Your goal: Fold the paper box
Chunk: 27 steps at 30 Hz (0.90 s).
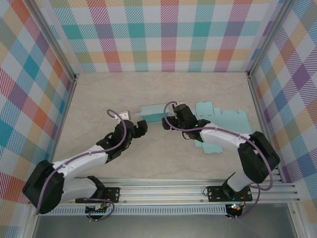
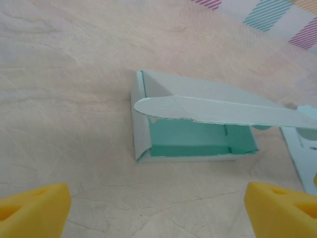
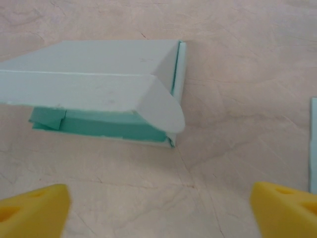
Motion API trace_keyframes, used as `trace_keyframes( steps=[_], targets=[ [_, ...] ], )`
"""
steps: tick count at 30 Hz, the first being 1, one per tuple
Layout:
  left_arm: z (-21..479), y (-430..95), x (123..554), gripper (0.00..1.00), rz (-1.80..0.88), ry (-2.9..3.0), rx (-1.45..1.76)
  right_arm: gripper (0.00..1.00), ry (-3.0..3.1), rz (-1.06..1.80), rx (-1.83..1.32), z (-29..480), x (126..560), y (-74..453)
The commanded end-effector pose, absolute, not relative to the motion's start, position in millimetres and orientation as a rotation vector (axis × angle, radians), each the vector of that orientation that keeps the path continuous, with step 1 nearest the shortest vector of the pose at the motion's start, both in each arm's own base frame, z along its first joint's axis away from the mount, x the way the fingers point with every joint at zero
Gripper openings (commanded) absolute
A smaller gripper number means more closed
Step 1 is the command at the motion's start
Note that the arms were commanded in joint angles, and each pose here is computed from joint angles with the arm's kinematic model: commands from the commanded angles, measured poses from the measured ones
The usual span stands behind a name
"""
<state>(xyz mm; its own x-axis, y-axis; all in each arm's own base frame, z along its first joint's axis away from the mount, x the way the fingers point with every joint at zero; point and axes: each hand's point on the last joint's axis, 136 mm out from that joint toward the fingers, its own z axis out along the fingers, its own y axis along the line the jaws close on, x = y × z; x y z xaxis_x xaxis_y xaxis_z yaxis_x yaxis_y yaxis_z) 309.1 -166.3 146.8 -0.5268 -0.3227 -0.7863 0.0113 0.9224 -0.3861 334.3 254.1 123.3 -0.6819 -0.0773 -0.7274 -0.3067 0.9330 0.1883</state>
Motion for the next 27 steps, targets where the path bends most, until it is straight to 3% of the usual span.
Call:
trace_keyframes(
  steps=[1,5,16,27],
  targets=[
    [146.2,-157.2,288.4,0.94,-0.433,2.13,-0.22,1.0,2.294,0.392,-0.255,138.5,317.4,241.4],
    [159.8,-145.5,272.3,1.0,-0.458,2.116,-0.232,1.0,2.263,0.424,-0.26,163.9,303.0,231.4],
    [224.2,-128.3,256.8,1.0,-0.478,2.024,-0.216,1.0,2.186,0.35,-0.158,216.9,310.2,211.8],
    [270.6,-136.2,314.9,1.0,-0.232,2.056,-0.176,1.0,2.28,0.283,-0.155,242.3,357.4,233.6]
  ],
)
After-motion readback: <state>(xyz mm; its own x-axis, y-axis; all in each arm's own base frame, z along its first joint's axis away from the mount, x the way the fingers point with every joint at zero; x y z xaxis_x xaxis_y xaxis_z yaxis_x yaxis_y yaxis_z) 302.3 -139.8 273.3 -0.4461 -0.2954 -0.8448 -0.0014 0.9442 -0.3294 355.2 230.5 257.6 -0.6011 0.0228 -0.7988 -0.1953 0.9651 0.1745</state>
